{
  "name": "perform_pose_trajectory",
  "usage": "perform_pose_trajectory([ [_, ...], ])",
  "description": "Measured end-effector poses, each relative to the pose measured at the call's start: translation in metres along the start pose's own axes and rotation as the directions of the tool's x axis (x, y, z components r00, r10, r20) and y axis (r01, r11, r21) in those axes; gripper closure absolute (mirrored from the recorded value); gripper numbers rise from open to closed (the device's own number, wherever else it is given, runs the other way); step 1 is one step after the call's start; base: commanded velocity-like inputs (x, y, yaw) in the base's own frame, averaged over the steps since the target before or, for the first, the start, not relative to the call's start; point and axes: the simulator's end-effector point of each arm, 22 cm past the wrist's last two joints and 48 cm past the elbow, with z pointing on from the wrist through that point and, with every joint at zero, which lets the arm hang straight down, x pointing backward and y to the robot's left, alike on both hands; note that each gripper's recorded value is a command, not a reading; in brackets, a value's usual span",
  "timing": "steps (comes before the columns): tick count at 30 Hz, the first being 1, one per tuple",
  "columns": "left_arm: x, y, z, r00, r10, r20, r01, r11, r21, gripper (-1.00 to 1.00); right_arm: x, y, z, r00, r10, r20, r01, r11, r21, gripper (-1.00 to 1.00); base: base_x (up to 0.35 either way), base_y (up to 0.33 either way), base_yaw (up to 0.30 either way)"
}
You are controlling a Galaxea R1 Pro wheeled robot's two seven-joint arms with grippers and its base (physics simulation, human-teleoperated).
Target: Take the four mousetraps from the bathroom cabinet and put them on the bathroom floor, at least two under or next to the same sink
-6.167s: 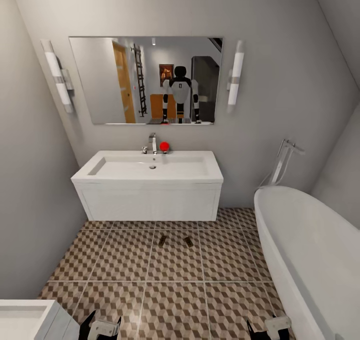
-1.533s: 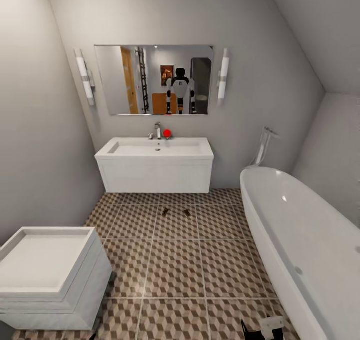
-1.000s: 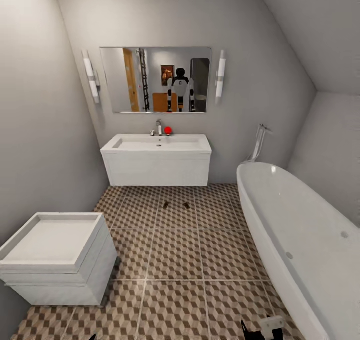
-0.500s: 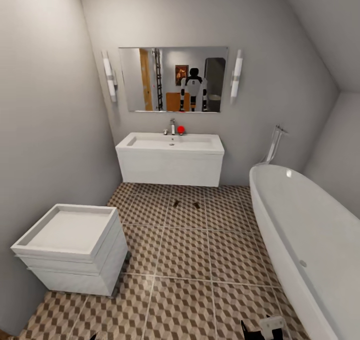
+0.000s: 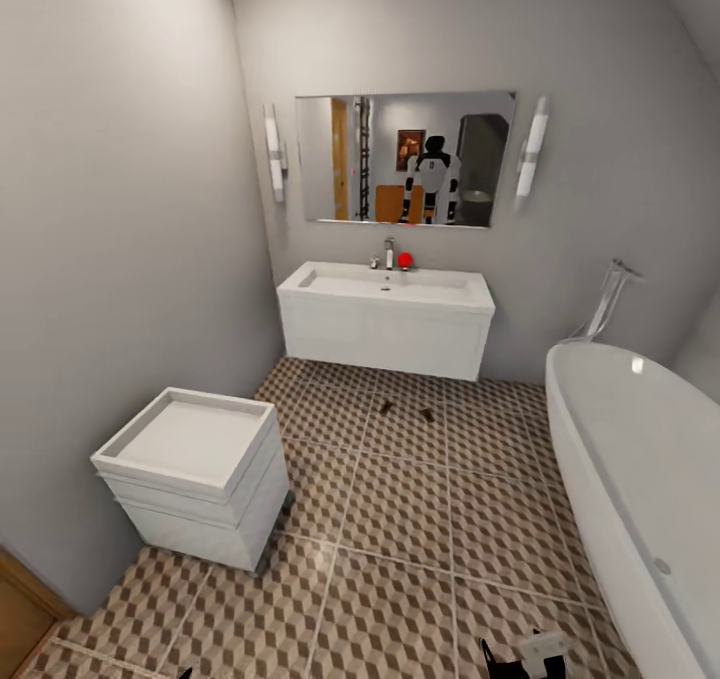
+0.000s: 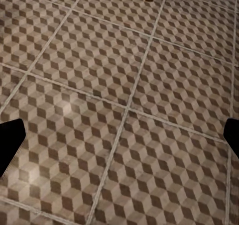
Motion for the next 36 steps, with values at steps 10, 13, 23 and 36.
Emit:
perform_pose_trajectory([
  [10, 0.0, -0.001, 0.0, 1.0, 0.0, 0.0, 0.0, 1.0, 0.001, -1.0, 0.0, 0.0, 0.0, 1.0, 0.0, 0.0, 0.0, 1.0, 0.0, -1.0, 0.0, 0.0, 0.286],
  [13, 0.0, -0.001, 0.0, 1.0, -0.001, 0.0, 0.001, 1.0, 0.001, -1.0, 0.0, 0.0, 0.0, 1.0, 0.0, 0.0, 0.0, 1.0, 0.0, -1.0, 0.0, 0.0, 0.286],
  [23, 0.0, -0.001, 0.0, 1.0, -0.001, 0.0, 0.001, 1.0, 0.001, -1.0, 0.0, 0.0, 0.0, 1.0, 0.0, 0.0, 0.0, 1.0, 0.0, -1.0, 0.0, 0.0, 0.286],
  [36, -0.002, -0.012, 0.0, 1.0, -0.011, 0.002, 0.011, 1.0, 0.012, -1.0, 0.0, 0.0, 0.0, 1.0, 0.0, 0.0, 0.0, 1.0, 0.0, -1.0, 0.0, 0.0, 0.286],
])
